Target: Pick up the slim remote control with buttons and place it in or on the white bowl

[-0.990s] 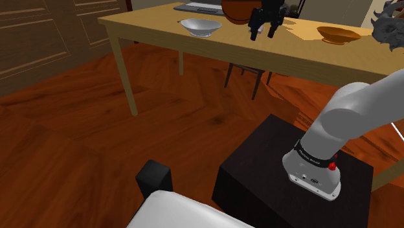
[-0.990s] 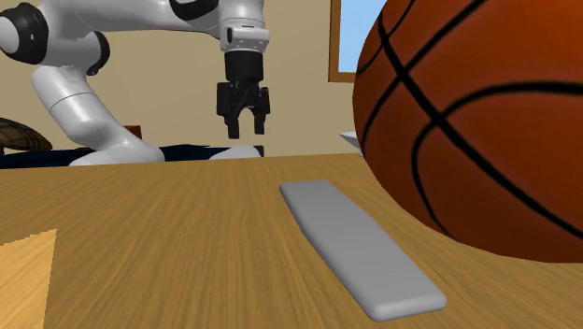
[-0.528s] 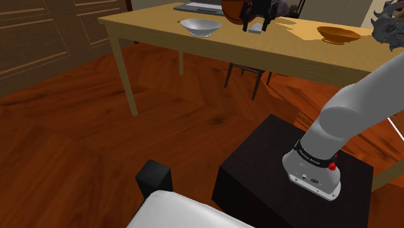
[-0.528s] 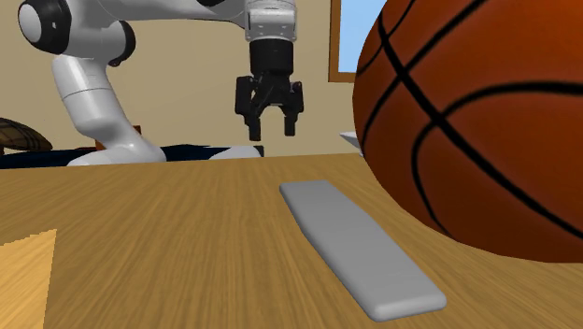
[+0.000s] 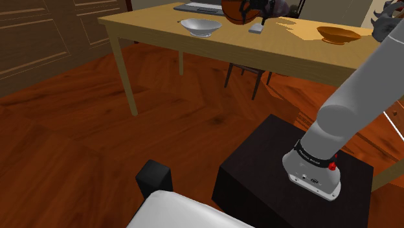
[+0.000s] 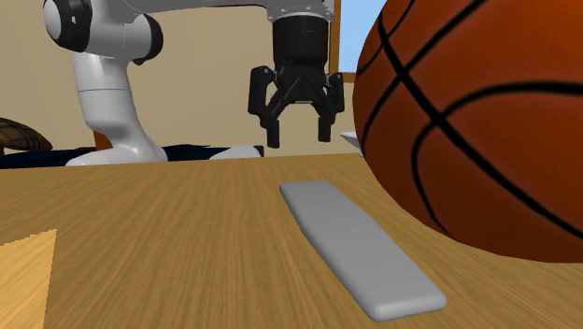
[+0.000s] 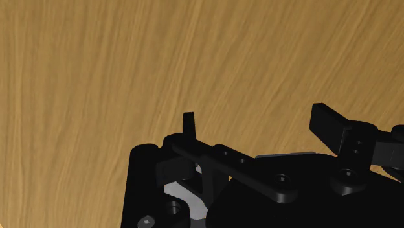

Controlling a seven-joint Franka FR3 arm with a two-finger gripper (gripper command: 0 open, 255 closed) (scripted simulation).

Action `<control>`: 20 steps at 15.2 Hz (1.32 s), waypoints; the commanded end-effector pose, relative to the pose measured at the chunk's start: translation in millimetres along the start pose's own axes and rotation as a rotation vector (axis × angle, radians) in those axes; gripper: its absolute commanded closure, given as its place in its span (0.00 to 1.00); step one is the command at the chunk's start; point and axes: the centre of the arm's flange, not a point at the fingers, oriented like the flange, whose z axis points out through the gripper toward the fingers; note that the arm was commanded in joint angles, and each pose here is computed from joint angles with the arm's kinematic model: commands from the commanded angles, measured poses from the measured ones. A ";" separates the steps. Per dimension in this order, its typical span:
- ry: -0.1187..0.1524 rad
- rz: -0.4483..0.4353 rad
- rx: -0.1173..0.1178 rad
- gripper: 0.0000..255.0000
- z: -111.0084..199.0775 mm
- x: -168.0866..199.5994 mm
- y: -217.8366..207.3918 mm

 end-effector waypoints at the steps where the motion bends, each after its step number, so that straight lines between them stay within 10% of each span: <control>1: -0.001 0.072 0.001 0.00 3.7 24.3 7.5; 10: -0.010 0.376 0.006 0.00 4.0 125.4 62.8; 20: -0.010 0.376 0.006 0.00 44.0 125.1 62.5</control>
